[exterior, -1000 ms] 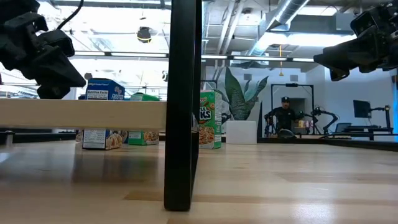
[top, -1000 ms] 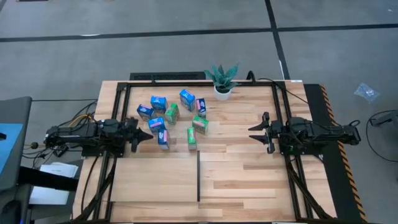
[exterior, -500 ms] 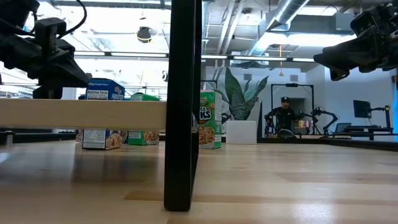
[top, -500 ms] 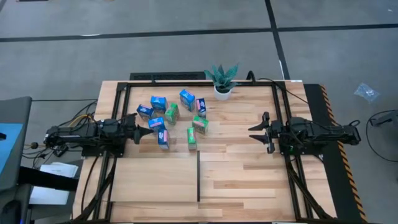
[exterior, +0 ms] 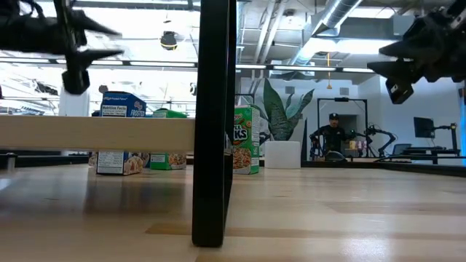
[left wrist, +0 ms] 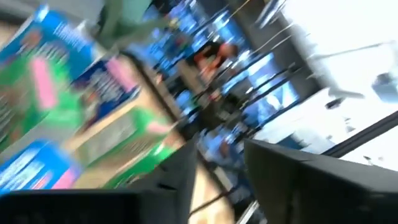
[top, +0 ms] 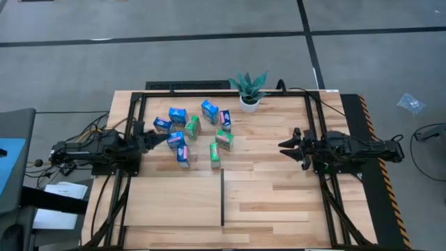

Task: Stack cereal on shelf
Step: Put the left blue cereal box on the shelf

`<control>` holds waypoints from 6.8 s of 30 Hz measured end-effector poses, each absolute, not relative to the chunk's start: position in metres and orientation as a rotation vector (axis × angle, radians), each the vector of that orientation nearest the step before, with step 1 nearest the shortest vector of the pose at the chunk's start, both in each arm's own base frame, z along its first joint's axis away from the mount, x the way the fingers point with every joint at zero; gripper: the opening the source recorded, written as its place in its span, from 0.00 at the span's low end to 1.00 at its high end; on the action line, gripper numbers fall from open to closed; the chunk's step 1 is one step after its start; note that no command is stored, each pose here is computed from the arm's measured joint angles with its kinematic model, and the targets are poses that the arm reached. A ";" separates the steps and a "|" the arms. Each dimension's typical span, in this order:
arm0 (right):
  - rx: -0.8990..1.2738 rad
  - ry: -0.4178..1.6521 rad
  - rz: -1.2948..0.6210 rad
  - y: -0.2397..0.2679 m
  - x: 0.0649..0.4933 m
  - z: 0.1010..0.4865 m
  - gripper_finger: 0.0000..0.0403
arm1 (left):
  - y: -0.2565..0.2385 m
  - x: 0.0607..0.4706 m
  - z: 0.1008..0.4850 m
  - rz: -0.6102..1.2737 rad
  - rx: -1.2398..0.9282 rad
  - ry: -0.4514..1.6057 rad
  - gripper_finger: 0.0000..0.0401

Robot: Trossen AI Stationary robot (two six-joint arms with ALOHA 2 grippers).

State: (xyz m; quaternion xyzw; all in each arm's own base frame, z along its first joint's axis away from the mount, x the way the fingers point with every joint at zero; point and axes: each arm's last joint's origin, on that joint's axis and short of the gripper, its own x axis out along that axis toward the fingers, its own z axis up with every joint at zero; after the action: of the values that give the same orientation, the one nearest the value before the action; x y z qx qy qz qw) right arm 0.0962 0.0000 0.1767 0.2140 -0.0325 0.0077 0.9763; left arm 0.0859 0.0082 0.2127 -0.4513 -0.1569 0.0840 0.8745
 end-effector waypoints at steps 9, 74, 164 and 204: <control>0.467 -0.322 0.070 0.000 0.091 0.201 0.43 | 0.008 0.070 0.249 -0.011 -0.962 -0.707 0.67; 0.074 0.118 -0.494 -0.022 0.110 0.374 0.93 | 0.091 0.161 0.360 0.383 -0.056 1.182 0.70; 0.095 0.141 -0.502 -0.022 0.109 0.371 0.83 | 0.125 0.165 0.258 0.106 0.243 1.395 0.70; 0.095 0.141 -0.502 -0.022 0.109 0.371 0.81 | 0.127 0.164 0.259 0.127 0.283 1.414 0.70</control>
State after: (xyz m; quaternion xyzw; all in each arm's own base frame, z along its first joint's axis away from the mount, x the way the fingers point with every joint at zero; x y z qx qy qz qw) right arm 0.1094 -0.0216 0.3713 0.0468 0.0697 -0.2479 0.9652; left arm 0.1643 0.1275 0.2587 0.1294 0.6470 0.0579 0.7492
